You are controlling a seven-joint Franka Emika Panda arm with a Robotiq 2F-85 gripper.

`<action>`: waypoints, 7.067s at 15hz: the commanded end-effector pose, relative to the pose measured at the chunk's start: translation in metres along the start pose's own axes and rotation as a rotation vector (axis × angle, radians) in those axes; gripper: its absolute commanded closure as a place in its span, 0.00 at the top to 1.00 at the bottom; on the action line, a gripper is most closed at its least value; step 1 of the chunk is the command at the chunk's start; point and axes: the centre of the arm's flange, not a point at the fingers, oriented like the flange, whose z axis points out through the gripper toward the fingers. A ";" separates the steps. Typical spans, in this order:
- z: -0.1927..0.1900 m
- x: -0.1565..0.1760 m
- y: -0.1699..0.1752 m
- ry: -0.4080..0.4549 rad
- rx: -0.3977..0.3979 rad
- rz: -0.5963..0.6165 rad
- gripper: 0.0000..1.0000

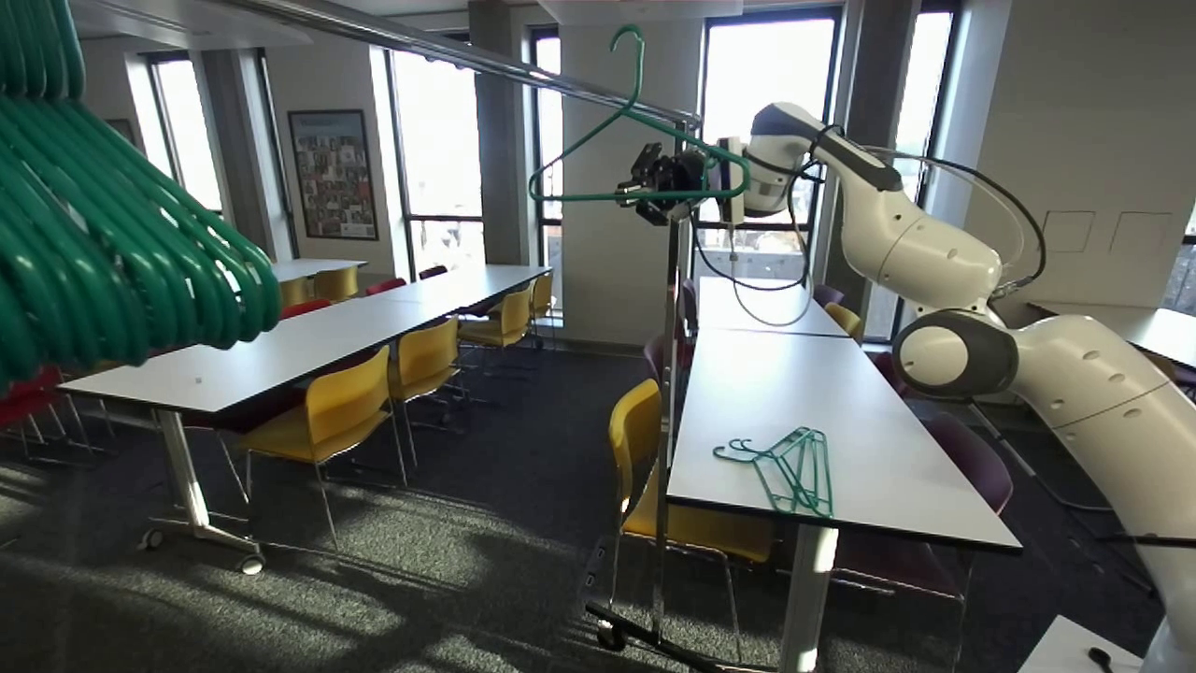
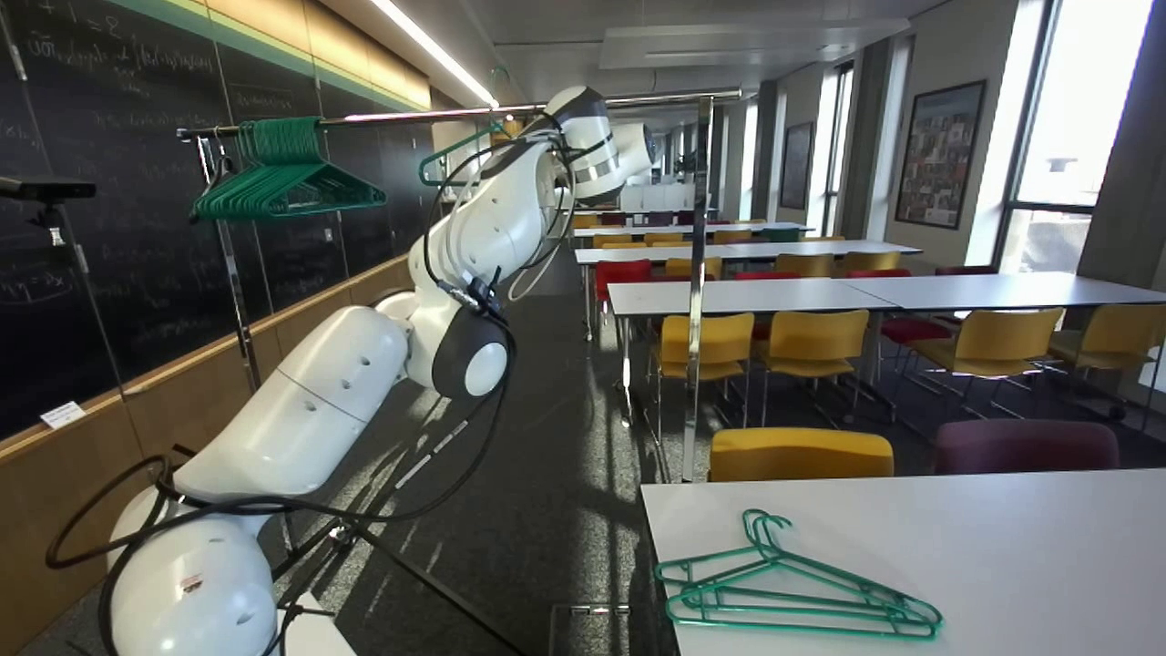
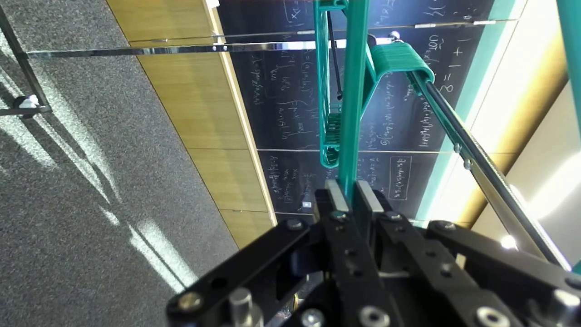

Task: Put one hanger from the table on the rail.

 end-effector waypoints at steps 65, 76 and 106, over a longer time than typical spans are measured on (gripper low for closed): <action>-0.036 0.032 0.009 0.180 0.008 -0.113 1.00; -0.054 0.029 0.037 0.196 -0.057 -0.040 1.00; -0.111 -0.005 0.110 0.195 -0.823 0.158 1.00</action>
